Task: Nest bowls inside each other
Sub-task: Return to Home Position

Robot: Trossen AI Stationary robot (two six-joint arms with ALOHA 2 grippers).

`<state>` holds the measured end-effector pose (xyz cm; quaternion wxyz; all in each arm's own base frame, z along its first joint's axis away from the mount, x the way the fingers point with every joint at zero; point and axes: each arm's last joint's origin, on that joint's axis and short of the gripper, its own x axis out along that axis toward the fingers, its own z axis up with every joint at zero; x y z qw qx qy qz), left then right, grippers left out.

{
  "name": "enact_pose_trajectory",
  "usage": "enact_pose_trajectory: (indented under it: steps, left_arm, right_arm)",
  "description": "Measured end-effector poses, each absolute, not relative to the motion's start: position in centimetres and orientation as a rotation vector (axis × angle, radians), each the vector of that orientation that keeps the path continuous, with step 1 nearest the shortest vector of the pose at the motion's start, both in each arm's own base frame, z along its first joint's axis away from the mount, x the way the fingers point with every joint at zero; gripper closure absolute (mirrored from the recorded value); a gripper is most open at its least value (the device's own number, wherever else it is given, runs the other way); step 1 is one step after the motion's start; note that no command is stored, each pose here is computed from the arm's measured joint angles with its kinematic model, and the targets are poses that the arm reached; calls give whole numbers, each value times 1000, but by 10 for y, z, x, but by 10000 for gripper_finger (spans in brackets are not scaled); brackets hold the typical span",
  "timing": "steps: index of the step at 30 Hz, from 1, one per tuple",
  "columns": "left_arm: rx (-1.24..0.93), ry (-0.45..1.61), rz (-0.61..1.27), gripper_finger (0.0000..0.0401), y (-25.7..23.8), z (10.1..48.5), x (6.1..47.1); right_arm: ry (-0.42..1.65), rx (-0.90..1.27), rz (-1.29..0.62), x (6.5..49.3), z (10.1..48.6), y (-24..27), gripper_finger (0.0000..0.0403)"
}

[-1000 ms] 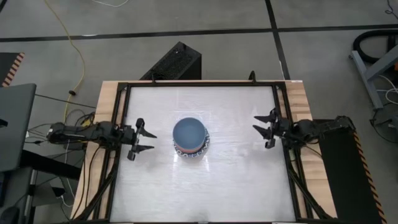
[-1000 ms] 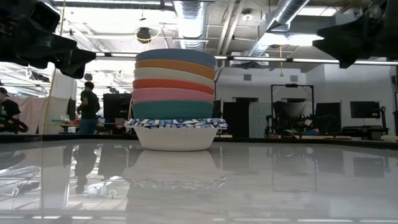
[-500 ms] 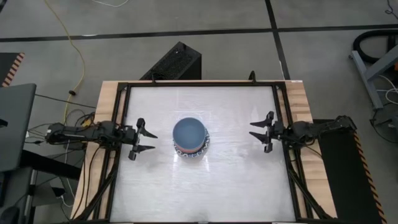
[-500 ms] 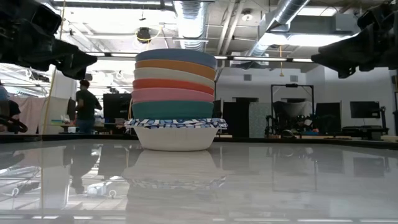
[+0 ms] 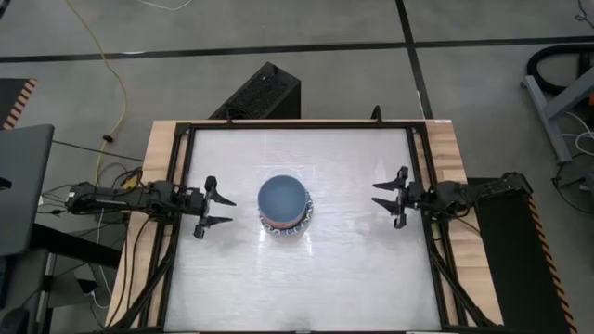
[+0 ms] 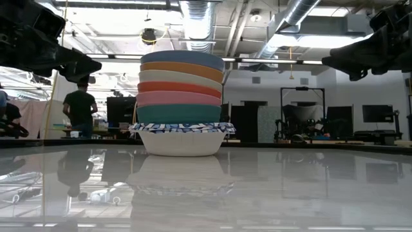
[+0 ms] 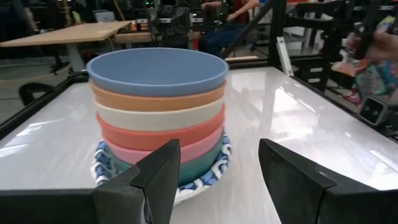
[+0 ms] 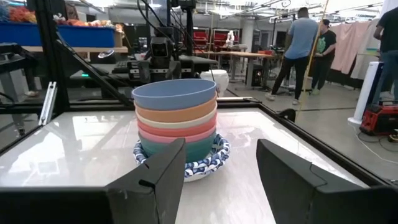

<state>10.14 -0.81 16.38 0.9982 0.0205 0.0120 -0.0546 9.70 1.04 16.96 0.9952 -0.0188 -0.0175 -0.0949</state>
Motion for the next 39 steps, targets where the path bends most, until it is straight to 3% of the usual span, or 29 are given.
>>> enact_pose_trajectory:
  steps: [13,39]
  left_arm:
    - [-74,33,-21,193,-6,163,102]
    - [-55,33,-22,193,-6,163,102]
  right_arm:
    - [-34,-40,-191,97,169,10,186]
    - [-33,-40,-192,97,169,10,186]
